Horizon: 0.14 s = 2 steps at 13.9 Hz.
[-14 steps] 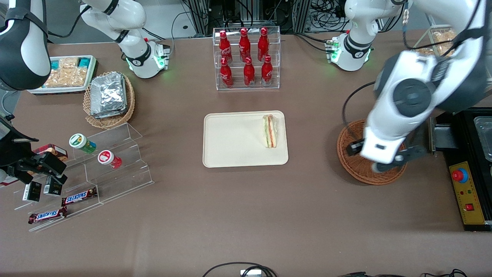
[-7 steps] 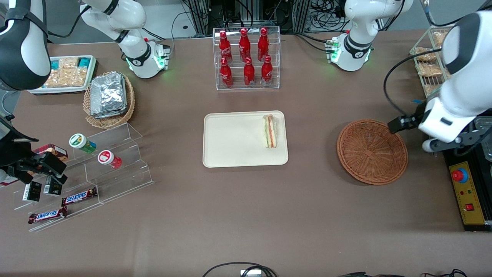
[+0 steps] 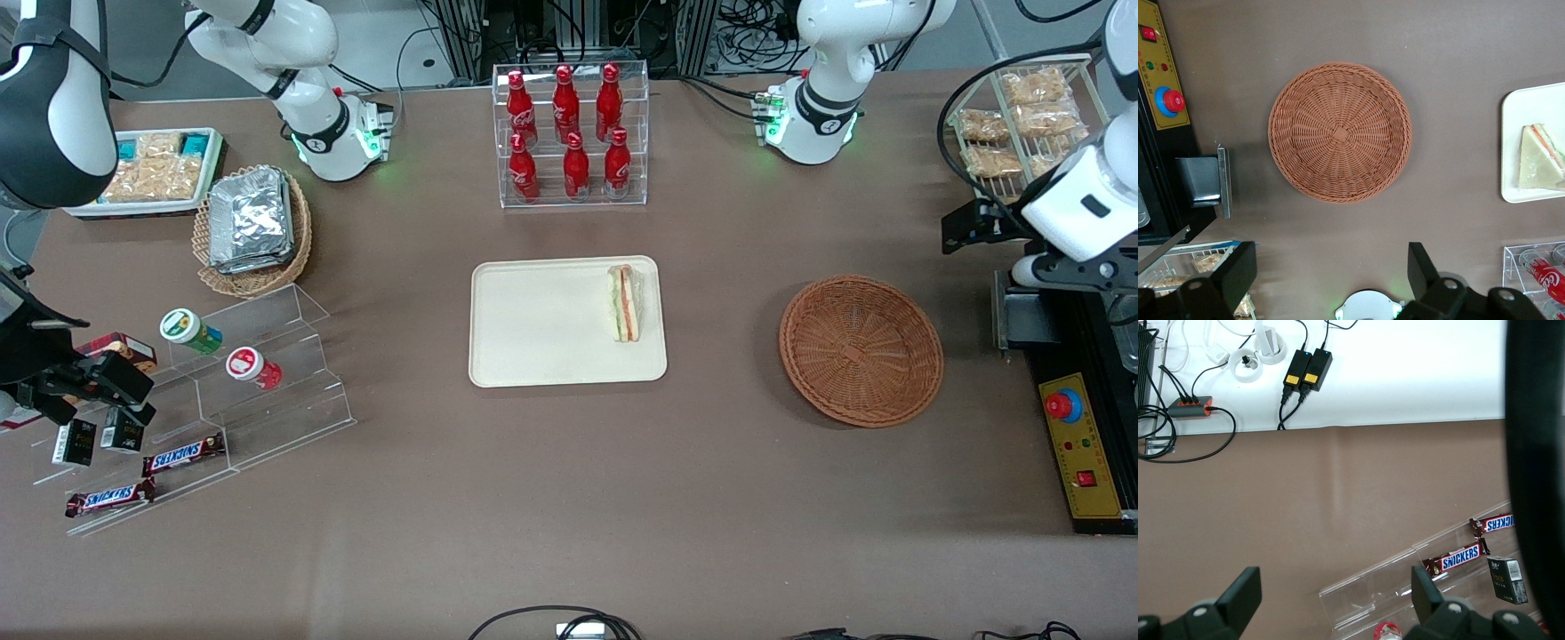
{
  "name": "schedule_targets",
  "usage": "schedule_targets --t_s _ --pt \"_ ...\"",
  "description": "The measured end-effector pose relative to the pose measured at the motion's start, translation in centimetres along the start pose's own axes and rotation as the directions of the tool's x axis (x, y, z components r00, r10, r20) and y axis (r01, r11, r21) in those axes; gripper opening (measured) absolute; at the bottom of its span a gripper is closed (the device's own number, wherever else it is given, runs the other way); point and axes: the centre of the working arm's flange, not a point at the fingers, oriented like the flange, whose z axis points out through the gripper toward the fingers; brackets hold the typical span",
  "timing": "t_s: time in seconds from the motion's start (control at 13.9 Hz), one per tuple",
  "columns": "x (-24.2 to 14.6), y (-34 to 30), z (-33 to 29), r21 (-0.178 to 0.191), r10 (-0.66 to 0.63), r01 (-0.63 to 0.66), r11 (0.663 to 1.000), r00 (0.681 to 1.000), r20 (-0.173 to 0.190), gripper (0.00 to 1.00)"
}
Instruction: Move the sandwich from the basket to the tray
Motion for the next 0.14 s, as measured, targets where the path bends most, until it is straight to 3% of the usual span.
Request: schedule_targets --t_s 0.14 --pt "0.02 0.21 -0.05 0.000 0.007 -0.007 1.000 1.000 -0.001 1.00"
